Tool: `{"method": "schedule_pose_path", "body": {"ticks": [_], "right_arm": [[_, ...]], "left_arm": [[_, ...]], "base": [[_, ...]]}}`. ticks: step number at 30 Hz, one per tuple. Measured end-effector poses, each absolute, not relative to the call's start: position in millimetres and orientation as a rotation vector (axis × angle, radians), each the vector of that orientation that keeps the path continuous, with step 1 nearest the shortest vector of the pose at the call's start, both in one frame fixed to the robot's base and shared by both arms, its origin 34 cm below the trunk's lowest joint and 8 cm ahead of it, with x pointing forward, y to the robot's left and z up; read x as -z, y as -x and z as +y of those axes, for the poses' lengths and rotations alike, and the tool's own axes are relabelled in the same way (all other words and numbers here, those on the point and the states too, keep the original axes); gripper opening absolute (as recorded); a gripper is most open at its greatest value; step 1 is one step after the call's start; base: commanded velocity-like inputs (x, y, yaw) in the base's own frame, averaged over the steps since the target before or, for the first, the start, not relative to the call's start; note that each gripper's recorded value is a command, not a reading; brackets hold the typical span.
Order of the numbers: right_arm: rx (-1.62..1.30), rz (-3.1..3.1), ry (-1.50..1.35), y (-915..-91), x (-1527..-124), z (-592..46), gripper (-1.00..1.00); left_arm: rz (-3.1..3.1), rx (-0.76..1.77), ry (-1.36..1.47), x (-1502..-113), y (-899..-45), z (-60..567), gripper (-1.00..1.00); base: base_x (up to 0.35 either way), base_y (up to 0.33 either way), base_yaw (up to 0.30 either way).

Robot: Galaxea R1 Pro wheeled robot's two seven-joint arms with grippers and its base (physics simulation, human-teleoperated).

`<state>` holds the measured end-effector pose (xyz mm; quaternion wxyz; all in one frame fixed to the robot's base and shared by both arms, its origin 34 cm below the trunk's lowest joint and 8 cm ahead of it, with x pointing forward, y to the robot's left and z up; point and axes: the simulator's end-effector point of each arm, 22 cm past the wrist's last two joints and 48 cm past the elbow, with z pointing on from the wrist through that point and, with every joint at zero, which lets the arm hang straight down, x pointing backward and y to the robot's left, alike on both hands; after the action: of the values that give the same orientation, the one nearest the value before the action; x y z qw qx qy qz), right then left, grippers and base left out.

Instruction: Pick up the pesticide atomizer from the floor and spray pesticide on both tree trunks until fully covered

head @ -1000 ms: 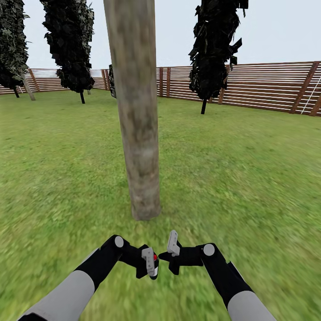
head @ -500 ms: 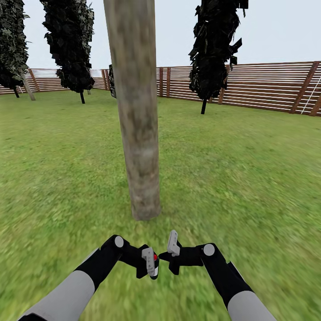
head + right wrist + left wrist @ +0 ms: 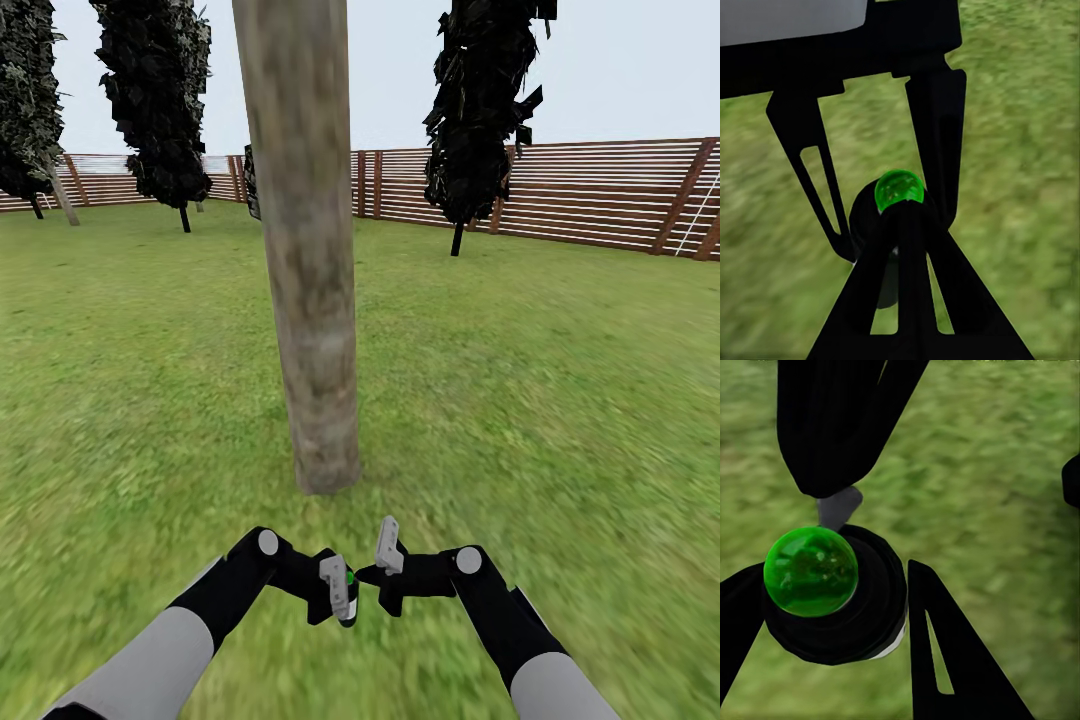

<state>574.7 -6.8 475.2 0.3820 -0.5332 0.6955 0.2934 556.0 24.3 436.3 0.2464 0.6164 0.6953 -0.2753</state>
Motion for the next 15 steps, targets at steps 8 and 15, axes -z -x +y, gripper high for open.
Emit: {"method": "schedule_pose_path", "body": {"ticks": [8,15], "right_arm": [[-0.749,1.774,1.36,-574.7,-475.2,-6.8,-1.0],[-0.75,1.774,1.361,-574.5,-475.3,-6.5,-1.0]], "left_arm": [[1.909,0.747,-1.688,-432.2,-554.2,27.7,-1.0],[1.935,0.733,-1.693,-425.1,-552.6,37.7,-1.0]], "base": [[0.0,0.0,0.0],[0.0,0.0,0.0]]}}
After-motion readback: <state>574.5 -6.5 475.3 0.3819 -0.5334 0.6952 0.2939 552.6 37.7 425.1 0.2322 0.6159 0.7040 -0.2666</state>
